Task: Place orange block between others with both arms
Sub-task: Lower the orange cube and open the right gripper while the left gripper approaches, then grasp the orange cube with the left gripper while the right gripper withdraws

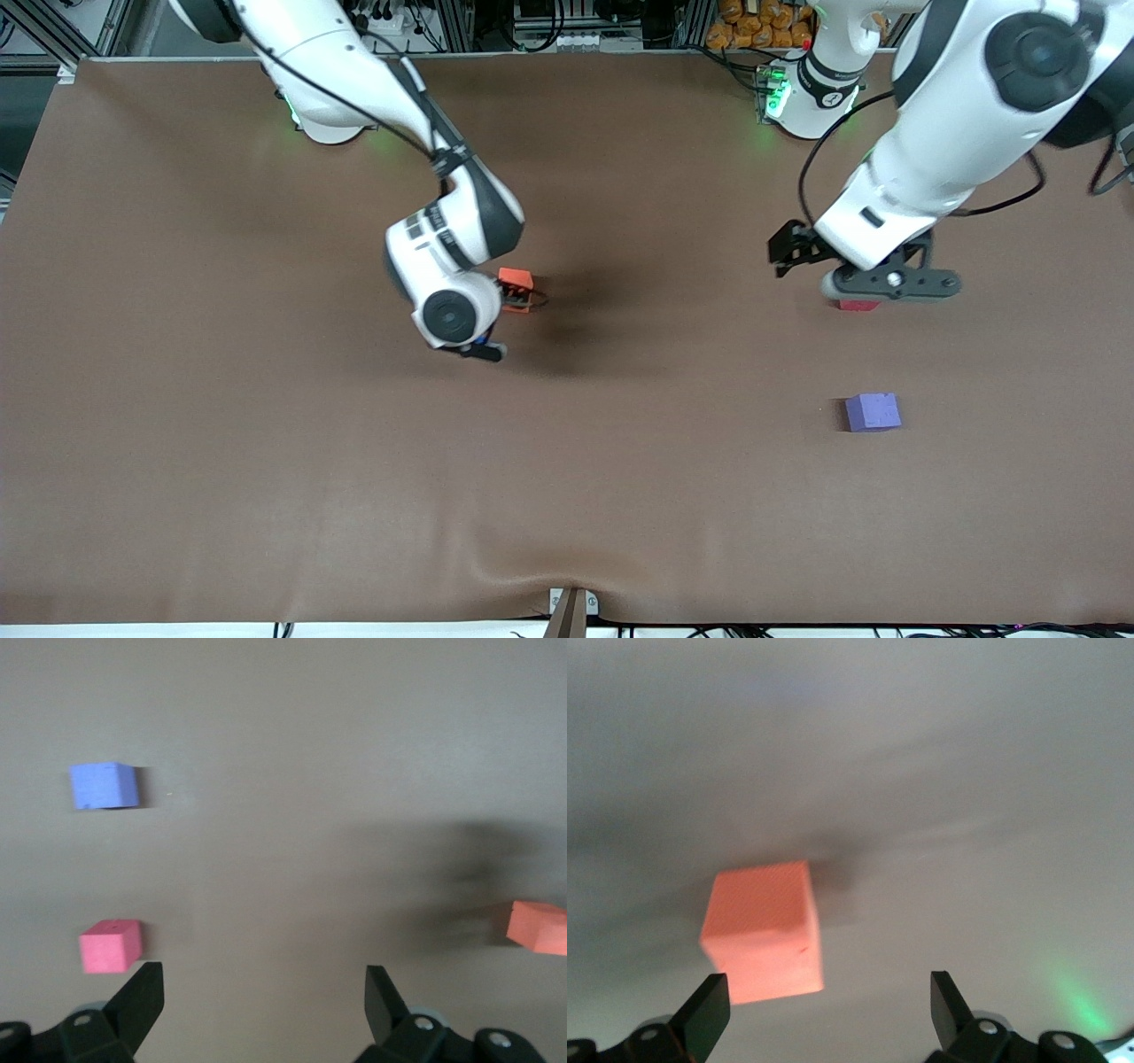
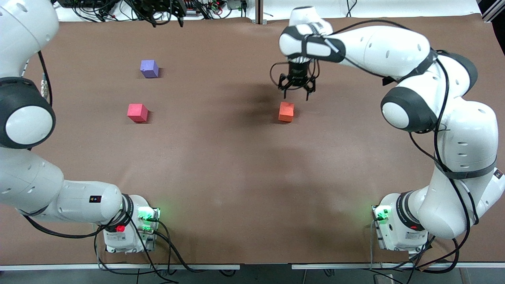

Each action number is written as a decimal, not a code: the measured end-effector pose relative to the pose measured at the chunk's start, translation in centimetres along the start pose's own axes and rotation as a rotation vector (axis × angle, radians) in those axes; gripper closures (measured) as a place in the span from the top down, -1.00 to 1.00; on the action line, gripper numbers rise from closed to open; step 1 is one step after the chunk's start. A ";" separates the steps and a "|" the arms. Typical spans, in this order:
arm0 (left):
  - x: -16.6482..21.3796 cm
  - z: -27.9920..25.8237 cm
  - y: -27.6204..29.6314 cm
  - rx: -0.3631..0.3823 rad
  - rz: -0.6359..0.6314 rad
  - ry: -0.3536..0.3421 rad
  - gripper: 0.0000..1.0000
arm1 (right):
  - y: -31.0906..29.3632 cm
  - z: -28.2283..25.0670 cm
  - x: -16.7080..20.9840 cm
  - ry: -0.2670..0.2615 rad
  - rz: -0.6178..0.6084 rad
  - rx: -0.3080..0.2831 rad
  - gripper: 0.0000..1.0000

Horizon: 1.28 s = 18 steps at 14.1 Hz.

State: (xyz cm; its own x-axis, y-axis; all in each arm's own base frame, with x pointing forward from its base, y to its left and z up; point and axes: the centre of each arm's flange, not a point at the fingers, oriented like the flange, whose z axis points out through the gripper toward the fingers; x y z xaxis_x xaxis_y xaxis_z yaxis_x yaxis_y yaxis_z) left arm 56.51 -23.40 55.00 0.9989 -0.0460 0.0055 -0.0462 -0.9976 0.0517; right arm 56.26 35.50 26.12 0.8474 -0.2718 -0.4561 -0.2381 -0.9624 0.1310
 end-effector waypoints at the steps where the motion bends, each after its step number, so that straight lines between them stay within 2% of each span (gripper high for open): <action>1: 0.2 1.0 1.1 -0.007 -0.002 -0.002 1.00 | 2.5 -1.8 1.5 0.004 0.035 0.000 1.00; 3: 0.2 3.5 4.2 -0.021 0.009 -0.017 1.00 | 9.0 -4.7 4.6 -0.004 0.070 -0.036 1.00; 5: 0.0 5.9 8.8 -0.042 0.037 -0.030 1.00 | 16.6 -6.4 8.1 -0.033 0.024 -0.053 1.00; 7: -0.2 8.3 13.7 -0.062 0.060 -0.050 1.00 | 24.1 -7.4 11.0 -0.076 -0.053 -0.026 1.00; 10: -0.4 12.4 20.5 -0.114 0.073 -0.050 1.00 | 33.6 -9.6 12.1 -0.117 -0.155 0.052 1.00; 12: -0.9 15.7 24.3 -0.143 0.102 -0.015 1.00 | 37.2 -11.7 11.0 -0.104 -0.200 0.090 1.00; 14: -2.3 18.9 28.0 -0.139 0.128 0.019 1.00 | 39.7 -13.6 8.9 -0.080 -0.237 0.105 1.00; 18: -6.7 24.3 34.5 -0.093 0.109 0.066 1.00 | 43.8 -19.0 3.9 0.035 -0.227 0.107 1.00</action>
State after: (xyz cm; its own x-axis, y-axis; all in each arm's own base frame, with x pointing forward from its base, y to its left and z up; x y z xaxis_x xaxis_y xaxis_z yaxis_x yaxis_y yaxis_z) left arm 48.33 -58.76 32.43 0.9858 -0.1469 0.0818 -0.1572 -0.9777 0.1390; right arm 58.17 -7.71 46.84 0.9003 -0.0501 -0.4323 -0.0872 -0.9940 -0.0665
